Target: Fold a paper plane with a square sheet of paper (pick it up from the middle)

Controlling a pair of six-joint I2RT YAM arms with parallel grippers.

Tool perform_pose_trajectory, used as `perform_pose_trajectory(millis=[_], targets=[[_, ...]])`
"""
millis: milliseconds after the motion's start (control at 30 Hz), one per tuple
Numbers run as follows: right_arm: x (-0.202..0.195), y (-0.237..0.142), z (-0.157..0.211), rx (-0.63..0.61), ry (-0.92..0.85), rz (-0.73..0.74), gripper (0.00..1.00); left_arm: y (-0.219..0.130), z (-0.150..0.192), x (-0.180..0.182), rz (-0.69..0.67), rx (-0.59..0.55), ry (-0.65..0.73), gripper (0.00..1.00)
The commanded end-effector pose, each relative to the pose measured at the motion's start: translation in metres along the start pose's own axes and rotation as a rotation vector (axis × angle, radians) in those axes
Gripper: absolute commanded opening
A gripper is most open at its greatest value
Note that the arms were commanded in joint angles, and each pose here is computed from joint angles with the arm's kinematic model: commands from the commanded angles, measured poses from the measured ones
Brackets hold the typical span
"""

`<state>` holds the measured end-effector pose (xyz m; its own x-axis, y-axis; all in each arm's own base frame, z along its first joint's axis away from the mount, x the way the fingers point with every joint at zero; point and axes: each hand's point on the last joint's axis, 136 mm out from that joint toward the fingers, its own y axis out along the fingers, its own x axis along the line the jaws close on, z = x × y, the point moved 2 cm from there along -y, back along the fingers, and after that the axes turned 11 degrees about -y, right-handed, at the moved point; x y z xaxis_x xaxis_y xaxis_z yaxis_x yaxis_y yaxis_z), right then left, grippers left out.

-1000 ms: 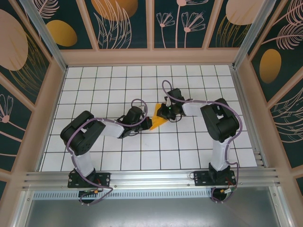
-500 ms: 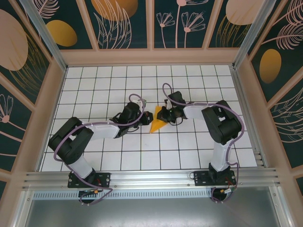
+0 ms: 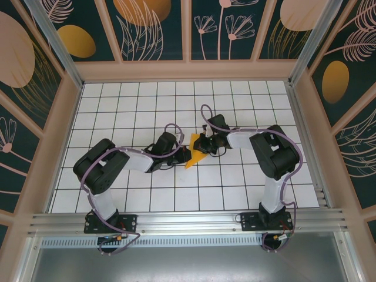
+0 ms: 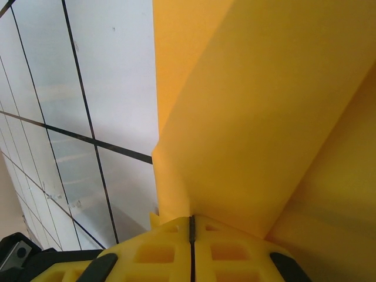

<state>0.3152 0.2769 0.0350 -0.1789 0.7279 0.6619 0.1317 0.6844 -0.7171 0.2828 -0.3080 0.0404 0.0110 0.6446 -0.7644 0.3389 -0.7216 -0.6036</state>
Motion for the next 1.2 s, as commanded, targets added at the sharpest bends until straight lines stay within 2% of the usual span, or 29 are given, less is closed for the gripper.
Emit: perform_pose_trajectory(millis=[0,533,733,1033,1167], targets=[[0.006,-0.004,0.004,0.002,-0.002,-0.021,0.09,0.006,-0.002,-0.008,0.011,0.011,-0.005,0.00],[-0.002,-0.005,0.001,-0.019,-0.017,0.017,0.08,0.012,0.009,0.039,-0.229,0.060,-0.037,0.00],[-0.013,-0.012,-0.009,-0.086,-0.112,0.011,0.07,0.008,0.011,0.053,-0.303,0.060,-0.044,0.00],[-0.053,-0.041,-0.055,-0.233,-0.099,0.051,0.06,0.006,0.019,0.064,-0.336,0.079,-0.058,0.00],[-0.057,-0.054,-0.076,-0.275,-0.092,0.052,0.06,0.006,0.017,0.062,-0.328,0.076,-0.053,0.00]])
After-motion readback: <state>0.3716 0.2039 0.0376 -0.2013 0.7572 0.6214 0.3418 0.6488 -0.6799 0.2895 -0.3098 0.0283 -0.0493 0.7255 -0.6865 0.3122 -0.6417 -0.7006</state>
